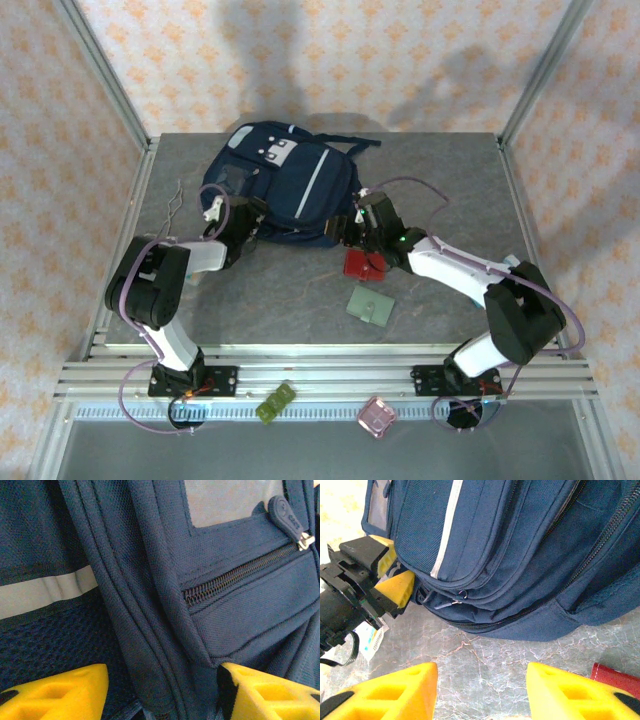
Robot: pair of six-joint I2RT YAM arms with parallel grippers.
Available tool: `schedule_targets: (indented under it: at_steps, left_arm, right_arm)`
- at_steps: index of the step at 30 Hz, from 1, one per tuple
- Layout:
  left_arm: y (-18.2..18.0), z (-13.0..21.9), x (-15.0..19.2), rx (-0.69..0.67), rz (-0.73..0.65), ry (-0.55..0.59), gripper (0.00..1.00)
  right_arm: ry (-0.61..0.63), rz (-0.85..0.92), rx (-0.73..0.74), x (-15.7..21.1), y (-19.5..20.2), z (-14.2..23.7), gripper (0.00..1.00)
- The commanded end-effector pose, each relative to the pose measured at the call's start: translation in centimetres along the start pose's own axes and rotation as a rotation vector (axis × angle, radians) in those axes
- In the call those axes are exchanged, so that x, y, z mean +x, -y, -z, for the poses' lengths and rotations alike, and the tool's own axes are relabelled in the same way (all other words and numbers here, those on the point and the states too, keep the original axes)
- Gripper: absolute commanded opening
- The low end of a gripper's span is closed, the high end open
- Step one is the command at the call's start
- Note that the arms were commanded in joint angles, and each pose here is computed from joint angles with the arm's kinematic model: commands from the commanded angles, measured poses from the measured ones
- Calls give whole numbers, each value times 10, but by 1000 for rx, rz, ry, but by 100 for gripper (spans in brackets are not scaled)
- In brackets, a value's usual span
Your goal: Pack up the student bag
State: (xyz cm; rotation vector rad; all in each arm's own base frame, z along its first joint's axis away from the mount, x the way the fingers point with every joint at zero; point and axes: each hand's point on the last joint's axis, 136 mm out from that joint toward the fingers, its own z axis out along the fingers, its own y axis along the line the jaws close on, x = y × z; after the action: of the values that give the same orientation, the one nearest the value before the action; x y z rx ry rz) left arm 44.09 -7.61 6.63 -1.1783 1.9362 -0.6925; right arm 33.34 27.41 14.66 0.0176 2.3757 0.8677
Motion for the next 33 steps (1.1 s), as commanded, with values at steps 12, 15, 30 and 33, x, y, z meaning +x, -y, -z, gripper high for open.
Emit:
schedule_targets:
  at_steps: [12,15,30,33]
  left_arm:
    - [6,-33,-2,-98,-27,-30,0]
    - [23,-24,-1,-47,-9,-56,0]
    - [104,55,-2,194,29,-105,0]
    - [103,56,0,200,35,-111,0]
  right_arm:
    - [26,-3,-25,-4,-8,2,50]
    - [5,6,-16,1,-8,-4,50]
    - [-88,80,-66,15,-72,-59,50]
    - [-62,48,18,2,-65,-72,51]
